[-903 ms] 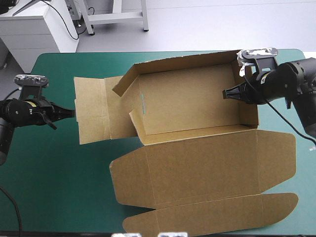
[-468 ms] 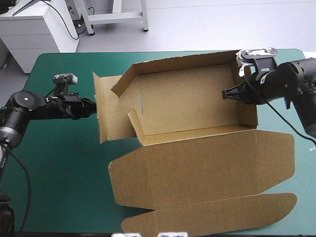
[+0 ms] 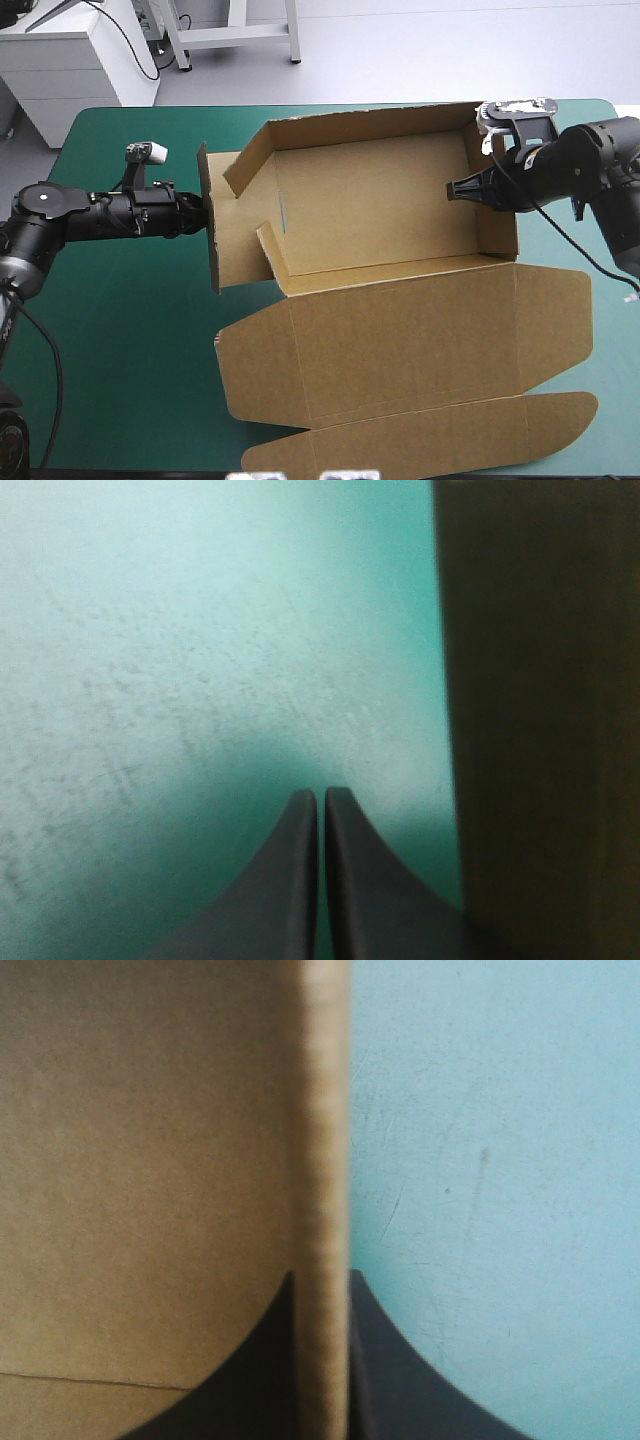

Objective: Fold the box

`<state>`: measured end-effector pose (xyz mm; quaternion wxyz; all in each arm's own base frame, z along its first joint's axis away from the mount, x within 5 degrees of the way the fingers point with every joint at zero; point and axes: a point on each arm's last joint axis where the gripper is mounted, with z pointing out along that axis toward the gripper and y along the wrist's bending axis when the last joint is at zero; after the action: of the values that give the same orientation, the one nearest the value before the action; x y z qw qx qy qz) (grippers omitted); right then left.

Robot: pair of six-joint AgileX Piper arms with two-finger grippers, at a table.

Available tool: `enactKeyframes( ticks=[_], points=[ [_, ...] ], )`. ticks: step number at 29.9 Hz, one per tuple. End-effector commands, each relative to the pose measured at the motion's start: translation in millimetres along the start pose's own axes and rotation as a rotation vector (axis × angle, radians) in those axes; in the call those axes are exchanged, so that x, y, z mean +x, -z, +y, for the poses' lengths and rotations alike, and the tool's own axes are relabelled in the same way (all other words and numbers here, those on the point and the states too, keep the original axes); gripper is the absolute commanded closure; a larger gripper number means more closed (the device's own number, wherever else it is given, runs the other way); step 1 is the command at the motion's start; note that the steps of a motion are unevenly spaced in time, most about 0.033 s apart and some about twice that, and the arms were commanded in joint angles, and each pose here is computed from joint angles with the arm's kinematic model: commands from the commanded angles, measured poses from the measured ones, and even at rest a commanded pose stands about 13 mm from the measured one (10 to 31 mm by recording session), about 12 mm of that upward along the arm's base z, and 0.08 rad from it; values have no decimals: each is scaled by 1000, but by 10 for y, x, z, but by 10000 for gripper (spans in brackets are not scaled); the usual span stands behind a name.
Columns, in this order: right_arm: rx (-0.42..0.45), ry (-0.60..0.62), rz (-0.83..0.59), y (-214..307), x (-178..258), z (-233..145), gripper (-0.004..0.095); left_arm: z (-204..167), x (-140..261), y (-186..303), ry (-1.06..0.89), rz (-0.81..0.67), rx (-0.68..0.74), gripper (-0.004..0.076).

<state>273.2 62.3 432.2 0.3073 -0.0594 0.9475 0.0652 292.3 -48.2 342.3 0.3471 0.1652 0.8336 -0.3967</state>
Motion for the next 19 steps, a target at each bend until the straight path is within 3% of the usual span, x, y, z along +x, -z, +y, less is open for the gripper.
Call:
enactKeyframes(
  ticks=[1, 5, 15, 19],
  points=[
    [-30, -22, -38, 131, -29, 16, 928, -302, -140, 118, -42, -107, 188, 710],
    [-29, -30, -32, 57, -56, 15, 928, -433, -174, 157, -61, -154, 325, 710],
    [-90, -67, -72, 5, -119, 73, 926, -462, -202, 161, -47, -183, 352, 703],
    [-89, -68, -62, -23, -121, 72, 925, -550, -207, 107, -44, -186, 396, 608]
  ],
)
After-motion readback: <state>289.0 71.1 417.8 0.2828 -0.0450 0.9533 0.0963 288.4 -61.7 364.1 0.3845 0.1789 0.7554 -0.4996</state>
